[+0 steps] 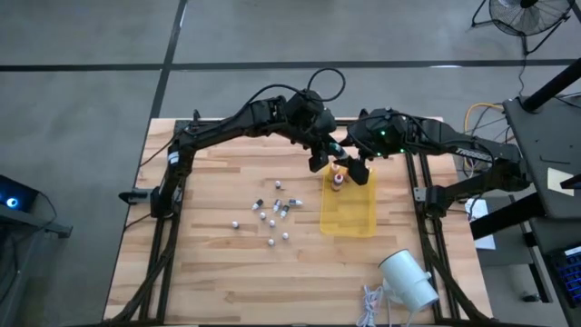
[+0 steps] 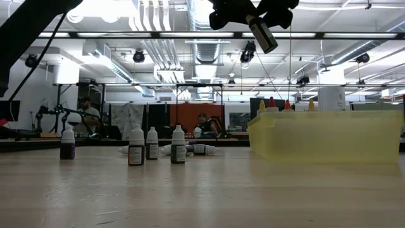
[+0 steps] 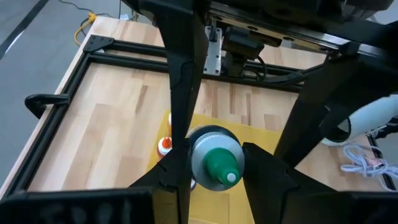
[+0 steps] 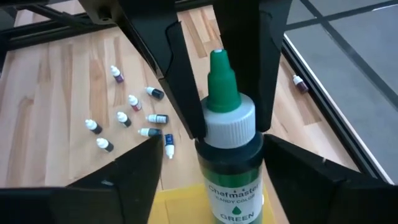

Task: Pick & Place food coloring
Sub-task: Put the big green food coloring bottle into the yellow bin

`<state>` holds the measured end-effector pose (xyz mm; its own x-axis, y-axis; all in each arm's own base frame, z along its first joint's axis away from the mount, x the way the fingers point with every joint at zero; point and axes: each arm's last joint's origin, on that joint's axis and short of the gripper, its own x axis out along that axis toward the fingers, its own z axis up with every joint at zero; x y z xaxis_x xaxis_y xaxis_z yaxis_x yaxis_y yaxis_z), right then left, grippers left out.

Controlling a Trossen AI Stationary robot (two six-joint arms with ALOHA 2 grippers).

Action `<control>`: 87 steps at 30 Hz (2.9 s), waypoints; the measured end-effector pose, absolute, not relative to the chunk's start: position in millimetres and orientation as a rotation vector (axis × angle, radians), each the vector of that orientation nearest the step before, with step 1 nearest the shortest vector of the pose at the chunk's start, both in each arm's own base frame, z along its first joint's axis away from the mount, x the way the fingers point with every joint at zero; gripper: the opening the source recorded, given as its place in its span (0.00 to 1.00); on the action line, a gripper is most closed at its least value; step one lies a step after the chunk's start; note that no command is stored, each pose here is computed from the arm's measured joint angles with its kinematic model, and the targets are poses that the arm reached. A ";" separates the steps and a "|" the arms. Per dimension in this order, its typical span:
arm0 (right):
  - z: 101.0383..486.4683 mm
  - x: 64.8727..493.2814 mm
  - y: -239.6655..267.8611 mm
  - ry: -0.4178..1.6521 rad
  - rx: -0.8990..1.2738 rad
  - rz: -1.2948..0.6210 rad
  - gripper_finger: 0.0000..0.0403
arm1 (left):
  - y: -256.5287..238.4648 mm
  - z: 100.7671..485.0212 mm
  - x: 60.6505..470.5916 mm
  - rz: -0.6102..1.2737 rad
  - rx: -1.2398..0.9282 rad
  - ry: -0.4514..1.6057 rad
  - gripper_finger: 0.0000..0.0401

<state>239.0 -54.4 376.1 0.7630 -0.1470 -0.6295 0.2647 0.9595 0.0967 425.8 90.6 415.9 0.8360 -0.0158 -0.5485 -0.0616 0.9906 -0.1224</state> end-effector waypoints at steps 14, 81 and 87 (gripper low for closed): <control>374.4 237.4 -54.1 0.688 0.188 -0.228 0.36 | 88.1 416.2 426.7 0.001 -0.134 0.575 0.23; 293.6 136.3 -17.1 0.454 0.345 -0.342 0.34 | 133.8 407.8 405.7 0.097 -0.171 0.688 0.46; 273.5 130.0 -16.4 0.367 0.344 -0.346 0.34 | 139.3 407.7 403.0 0.115 -0.186 0.693 0.46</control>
